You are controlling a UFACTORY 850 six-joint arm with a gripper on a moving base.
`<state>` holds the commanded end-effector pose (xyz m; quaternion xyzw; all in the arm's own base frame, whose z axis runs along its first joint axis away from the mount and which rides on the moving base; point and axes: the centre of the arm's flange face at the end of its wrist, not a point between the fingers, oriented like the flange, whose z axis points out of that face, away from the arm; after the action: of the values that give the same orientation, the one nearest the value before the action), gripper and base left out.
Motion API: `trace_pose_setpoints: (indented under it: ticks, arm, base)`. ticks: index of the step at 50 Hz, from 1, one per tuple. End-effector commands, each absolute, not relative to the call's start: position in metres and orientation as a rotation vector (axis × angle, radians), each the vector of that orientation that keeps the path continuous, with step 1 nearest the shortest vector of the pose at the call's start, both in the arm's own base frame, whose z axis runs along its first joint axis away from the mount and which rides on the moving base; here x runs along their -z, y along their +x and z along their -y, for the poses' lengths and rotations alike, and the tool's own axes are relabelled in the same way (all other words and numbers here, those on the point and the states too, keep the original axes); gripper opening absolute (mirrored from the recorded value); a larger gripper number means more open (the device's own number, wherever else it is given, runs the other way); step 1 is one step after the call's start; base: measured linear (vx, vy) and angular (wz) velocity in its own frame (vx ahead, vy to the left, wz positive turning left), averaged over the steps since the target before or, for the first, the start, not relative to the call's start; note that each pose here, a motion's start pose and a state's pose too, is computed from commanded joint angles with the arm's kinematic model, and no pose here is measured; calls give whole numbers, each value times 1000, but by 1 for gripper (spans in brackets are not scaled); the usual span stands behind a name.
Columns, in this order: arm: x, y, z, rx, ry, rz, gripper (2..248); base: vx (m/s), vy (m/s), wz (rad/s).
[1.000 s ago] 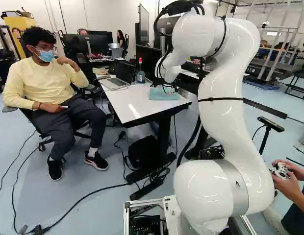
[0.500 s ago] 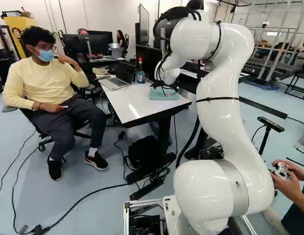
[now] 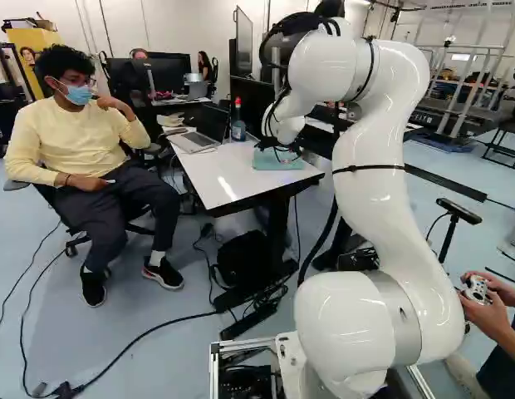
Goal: Clean the table with the green towel
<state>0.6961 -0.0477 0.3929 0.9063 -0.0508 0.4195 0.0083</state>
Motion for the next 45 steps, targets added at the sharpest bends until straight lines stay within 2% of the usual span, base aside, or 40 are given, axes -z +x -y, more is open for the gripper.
trace_pose_setpoints:
  ticks: [45]
  arm:
    - [-388, 692, 47, -1203, 2882, 149, 247]
  base:
    - [0, 0, 0]
